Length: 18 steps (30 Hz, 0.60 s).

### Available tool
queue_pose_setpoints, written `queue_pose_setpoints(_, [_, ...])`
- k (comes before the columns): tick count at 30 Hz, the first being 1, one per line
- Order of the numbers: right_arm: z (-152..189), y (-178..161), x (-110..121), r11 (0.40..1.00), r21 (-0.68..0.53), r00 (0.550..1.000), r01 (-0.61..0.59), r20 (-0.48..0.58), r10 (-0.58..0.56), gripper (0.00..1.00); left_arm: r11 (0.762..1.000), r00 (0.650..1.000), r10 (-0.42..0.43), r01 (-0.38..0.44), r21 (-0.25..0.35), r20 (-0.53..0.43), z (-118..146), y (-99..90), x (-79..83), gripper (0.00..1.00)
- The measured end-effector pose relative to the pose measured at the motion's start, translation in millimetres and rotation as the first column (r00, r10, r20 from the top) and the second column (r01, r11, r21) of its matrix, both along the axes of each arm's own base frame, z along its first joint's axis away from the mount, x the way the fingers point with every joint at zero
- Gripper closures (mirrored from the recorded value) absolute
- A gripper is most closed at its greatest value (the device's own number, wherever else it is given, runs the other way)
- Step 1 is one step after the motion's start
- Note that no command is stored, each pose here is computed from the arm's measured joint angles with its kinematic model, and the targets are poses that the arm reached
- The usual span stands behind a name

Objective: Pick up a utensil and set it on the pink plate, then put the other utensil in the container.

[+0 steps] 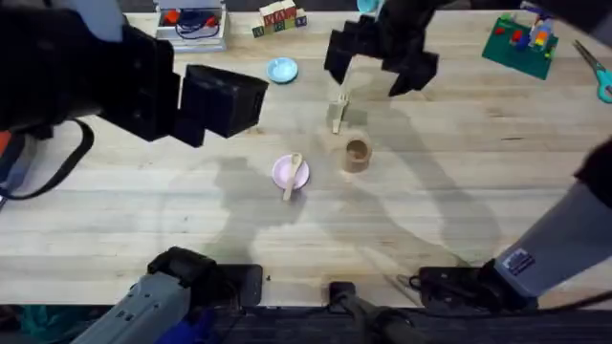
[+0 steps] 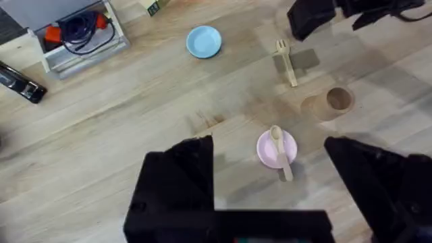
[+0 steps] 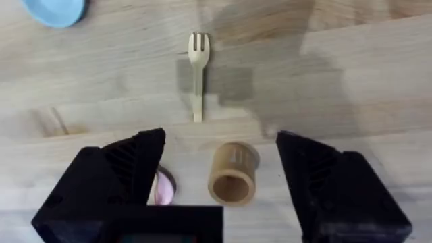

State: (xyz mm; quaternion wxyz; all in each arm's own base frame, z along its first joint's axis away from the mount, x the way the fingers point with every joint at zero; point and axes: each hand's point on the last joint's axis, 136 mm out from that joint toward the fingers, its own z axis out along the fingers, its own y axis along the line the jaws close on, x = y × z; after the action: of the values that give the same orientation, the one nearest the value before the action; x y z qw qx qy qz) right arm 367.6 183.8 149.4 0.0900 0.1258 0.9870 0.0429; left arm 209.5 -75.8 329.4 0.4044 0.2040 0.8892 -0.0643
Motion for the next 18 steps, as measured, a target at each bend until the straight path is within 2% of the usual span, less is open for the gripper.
queue_pose_setpoints(4, [-18,9,6,1.0,-0.006,1.0,-0.003,-0.017,0.003,0.005,1.0,1.0,0.0,0.0,0.0,0.0,0,0.0,0.0,0.008])
queue_pose_setpoints(18, [-52,20,18,1.0,-0.017,0.999,-0.008,-0.039,0.007,0.005,1.0,1.0,0.0,0.0,0.0,0.0,0,0.0,-0.1,0.007])
